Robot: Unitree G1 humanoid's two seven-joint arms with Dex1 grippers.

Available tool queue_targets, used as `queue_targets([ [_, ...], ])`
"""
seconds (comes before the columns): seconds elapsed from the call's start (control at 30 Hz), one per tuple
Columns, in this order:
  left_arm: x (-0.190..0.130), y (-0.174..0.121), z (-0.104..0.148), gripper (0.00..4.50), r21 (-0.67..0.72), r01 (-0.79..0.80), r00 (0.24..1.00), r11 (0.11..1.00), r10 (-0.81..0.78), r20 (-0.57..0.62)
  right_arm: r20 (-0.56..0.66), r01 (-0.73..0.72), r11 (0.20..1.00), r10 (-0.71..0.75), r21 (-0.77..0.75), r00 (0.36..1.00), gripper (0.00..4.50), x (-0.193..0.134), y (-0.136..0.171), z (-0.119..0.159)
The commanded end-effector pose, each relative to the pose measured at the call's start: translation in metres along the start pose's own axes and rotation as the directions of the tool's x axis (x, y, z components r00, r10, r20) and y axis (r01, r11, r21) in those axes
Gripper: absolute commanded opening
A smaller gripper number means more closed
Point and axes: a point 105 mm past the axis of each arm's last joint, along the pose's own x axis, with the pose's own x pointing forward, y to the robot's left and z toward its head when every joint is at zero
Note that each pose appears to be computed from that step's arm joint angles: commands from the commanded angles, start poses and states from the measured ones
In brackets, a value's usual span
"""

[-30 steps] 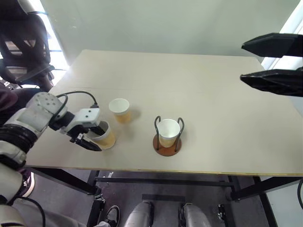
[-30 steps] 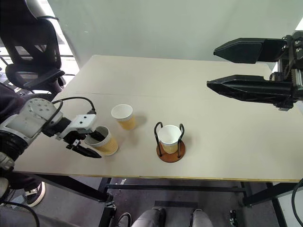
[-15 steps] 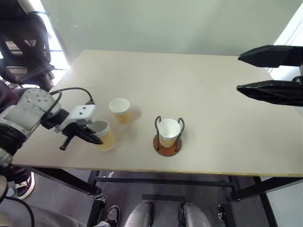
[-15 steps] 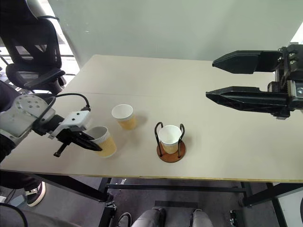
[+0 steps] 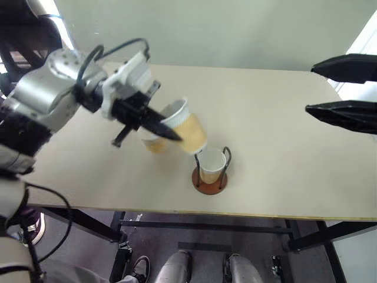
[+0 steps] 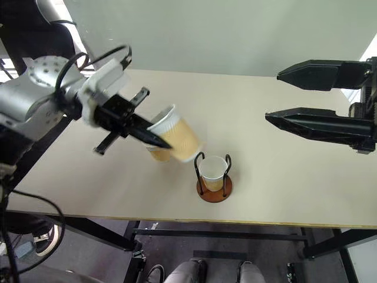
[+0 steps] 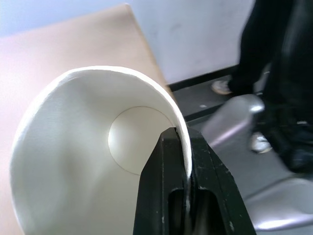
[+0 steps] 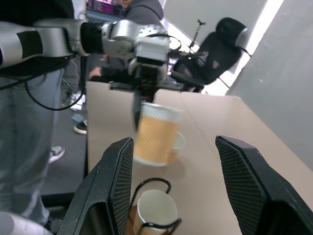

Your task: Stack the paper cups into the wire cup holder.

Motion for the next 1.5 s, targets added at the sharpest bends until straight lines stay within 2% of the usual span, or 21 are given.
queue_targets([
  [0.03, 0.001, 0.012, 0.009, 0.02, 0.094, 0.022, 0.998, 0.995, -0.016, -0.057, 0.009, 0.051, 0.997, -0.050, -0.061, 0.999, 2.71, -0.008, 0.006, 0.013],
  [0.17, 0.011, 0.021, 0.006, 0.02, 0.128, 0.056, 0.993, 0.990, -0.042, -0.112, 0.000, 0.075, 0.995, -0.075, -0.065, 0.997, 2.71, -0.009, 0.011, 0.014],
  [0.27, 0.030, 0.021, -0.002, 0.02, 0.148, 0.145, 0.979, 0.978, -0.119, -0.166, -0.006, 0.096, 0.992, -0.097, -0.076, 0.995, 2.71, -0.009, 0.016, 0.016],
  [0.63, 0.058, 0.028, -0.005, 0.02, 0.213, 0.245, 0.957, 0.946, -0.201, -0.208, -0.045, 0.146, 0.988, -0.148, -0.052, 0.988, 2.71, -0.007, 0.032, 0.020],
  [0.77, 0.057, 0.035, 0.002, 0.02, 0.247, 0.222, 0.963, 0.943, -0.172, -0.207, -0.055, 0.170, 0.984, -0.172, -0.044, 0.983, 2.71, -0.007, 0.035, 0.019],
  [0.93, 0.048, 0.052, 0.025, 0.02, 0.300, 0.110, 0.989, 0.947, -0.073, -0.131, -0.074, 0.189, 0.981, -0.191, -0.038, 0.979, 2.71, -0.005, 0.038, 0.016],
  [1.2, 0.073, 0.045, 0.034, 0.02, 0.328, 0.201, 0.979, 0.923, -0.177, -0.104, -0.079, 0.198, 0.979, -0.201, -0.037, 0.976, 2.71, -0.001, 0.040, 0.012],
  [1.5, 0.096, 0.039, 0.020, 0.02, 0.325, 0.321, 0.942, 0.890, -0.264, -0.207, -0.086, 0.215, 0.975, -0.219, -0.054, 0.972, 2.71, 0.000, 0.040, 0.013],
])
